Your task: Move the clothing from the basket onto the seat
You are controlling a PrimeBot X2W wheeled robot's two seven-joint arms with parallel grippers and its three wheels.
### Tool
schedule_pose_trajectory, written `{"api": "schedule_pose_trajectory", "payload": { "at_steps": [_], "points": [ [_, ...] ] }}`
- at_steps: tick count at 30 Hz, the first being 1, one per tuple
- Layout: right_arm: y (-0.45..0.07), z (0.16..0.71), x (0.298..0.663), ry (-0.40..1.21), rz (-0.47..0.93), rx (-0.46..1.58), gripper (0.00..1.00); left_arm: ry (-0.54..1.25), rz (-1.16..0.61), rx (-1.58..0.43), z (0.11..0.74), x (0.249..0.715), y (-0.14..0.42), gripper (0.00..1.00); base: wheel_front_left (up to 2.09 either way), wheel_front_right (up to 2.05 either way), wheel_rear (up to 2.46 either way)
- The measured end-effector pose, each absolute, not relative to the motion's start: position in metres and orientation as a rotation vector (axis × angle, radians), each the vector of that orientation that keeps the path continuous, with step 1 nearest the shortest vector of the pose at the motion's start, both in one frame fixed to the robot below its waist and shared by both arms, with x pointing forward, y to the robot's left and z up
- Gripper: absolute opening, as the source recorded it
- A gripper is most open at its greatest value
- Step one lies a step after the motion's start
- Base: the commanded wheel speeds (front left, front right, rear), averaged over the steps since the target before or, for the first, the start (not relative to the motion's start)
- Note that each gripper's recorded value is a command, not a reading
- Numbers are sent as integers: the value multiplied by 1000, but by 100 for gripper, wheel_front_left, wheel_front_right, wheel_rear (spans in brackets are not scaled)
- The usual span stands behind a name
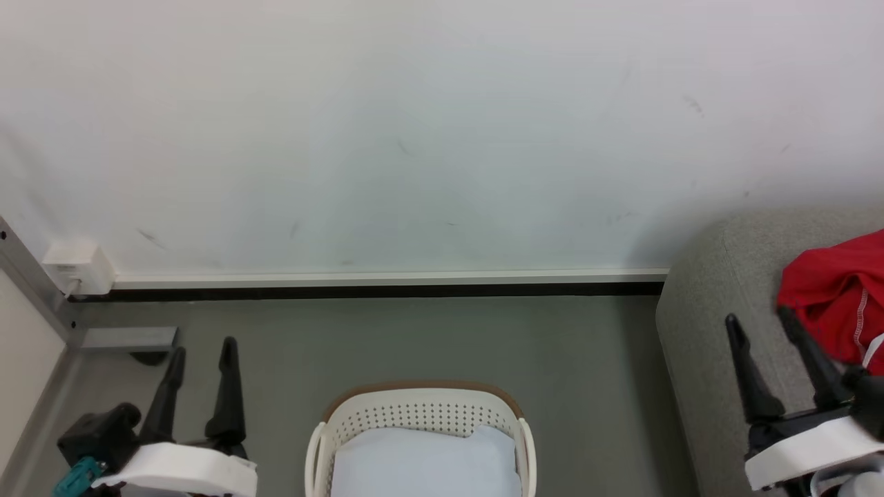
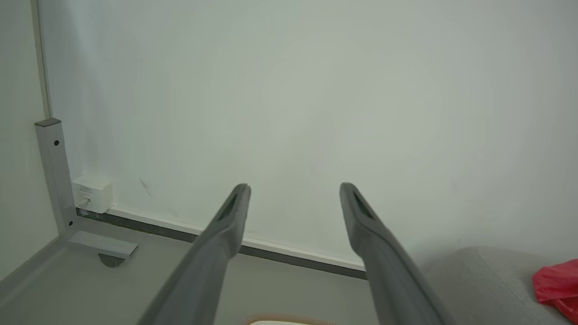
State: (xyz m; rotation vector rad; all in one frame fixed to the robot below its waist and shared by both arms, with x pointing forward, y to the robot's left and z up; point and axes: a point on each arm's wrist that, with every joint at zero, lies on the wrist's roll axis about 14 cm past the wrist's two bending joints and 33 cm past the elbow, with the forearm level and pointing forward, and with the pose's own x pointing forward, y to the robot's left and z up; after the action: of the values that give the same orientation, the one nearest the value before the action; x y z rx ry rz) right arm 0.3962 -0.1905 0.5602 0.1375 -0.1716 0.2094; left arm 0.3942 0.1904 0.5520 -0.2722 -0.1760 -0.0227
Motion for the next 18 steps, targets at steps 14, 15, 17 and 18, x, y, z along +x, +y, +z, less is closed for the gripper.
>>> {"api": "schedule_pose_trajectory", "payload": {
  "at_steps": [14, 15, 17, 18],
  "points": [
    [-157, 536, 375, -140, 206, 242, 100, -126, 22, -194, 522, 375, 198, 100, 0, 0, 0],
    [-156, 535, 375, -138, 206, 239, 100, -119, 15, -184, 520, 374, 196, 100, 0, 0, 0],
    [-155, 534, 375, -136, 209, 234, 100, -107, -1, -161, 516, 374, 192, 100, 0, 0, 0],
    [-154, 534, 375, -136, 210, 234, 100, -105, -5, -157, 515, 374, 191, 100, 0, 0, 0]
  ]
}}
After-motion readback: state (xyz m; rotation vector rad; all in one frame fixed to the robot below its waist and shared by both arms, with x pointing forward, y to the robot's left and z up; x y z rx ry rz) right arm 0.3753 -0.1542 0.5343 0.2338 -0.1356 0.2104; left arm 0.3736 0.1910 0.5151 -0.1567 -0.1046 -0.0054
